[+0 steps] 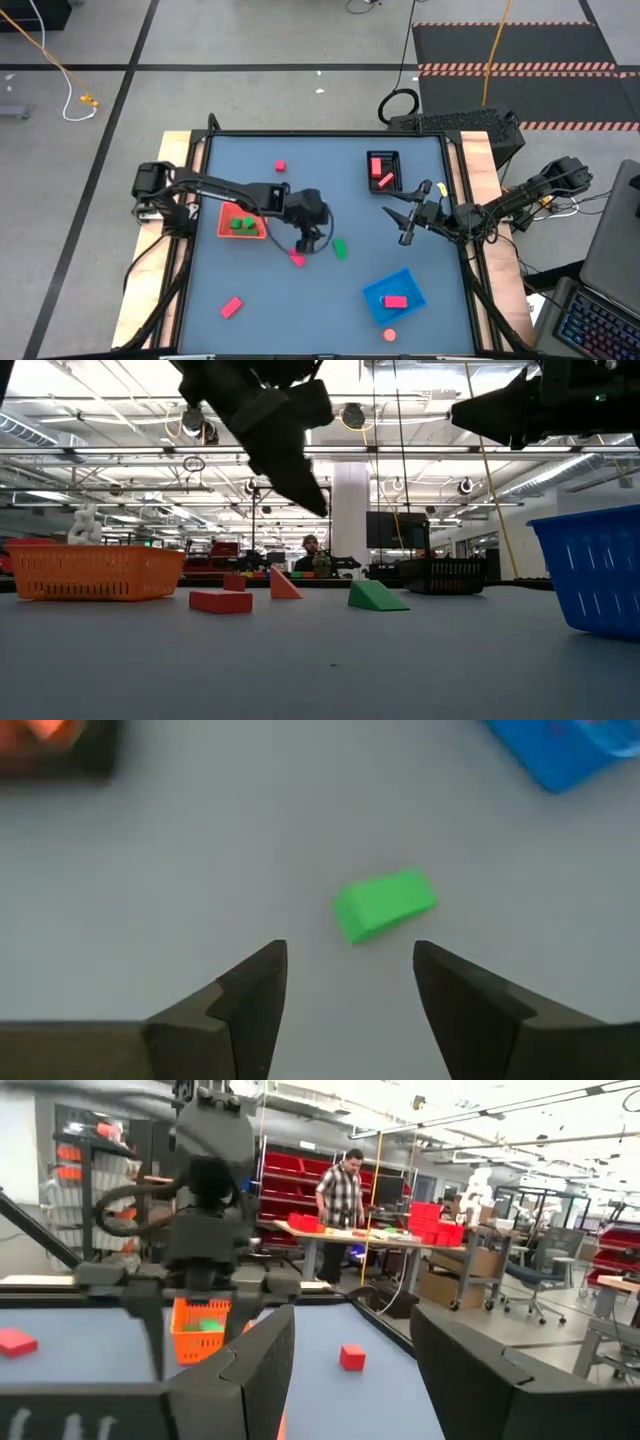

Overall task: Sort & place blocks by color
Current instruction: Put the green block into the orange bin

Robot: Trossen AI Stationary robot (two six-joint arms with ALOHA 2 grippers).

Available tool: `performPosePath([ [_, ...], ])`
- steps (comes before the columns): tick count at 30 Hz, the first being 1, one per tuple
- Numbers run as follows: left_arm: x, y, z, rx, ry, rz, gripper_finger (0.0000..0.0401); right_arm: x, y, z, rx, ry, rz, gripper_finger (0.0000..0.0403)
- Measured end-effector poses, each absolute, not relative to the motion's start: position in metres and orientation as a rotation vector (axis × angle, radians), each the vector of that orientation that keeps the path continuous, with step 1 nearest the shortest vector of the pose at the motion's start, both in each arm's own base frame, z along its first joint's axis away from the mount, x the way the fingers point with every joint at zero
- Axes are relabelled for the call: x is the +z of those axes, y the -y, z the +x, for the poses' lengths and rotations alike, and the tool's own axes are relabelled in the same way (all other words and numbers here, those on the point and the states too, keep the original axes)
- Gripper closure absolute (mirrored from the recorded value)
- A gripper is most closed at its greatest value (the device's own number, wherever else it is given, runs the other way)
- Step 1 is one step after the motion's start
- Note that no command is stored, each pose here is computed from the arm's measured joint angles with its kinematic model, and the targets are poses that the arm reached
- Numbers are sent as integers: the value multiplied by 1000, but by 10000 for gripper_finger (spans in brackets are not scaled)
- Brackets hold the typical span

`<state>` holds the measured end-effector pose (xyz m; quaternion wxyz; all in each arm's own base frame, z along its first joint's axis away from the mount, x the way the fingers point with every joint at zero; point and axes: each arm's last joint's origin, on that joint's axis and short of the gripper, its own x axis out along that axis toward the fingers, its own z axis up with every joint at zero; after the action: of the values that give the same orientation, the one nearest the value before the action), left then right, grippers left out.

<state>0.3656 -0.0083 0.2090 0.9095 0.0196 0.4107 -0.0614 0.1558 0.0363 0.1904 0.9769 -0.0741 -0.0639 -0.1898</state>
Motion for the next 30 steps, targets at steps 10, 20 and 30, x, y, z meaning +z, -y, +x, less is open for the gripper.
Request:
performPosePath([
  [10,204,6,407,-332,-831,215,168,189,-36,156,-382,117,-160,206],
  [20,184,1,438,-465,-1002,360,160,188,-37,156,-378,103,-160,206],
  [30,173,15,440,-589,-995,474,160,187,-37,156,-378,94,-184,206],
])
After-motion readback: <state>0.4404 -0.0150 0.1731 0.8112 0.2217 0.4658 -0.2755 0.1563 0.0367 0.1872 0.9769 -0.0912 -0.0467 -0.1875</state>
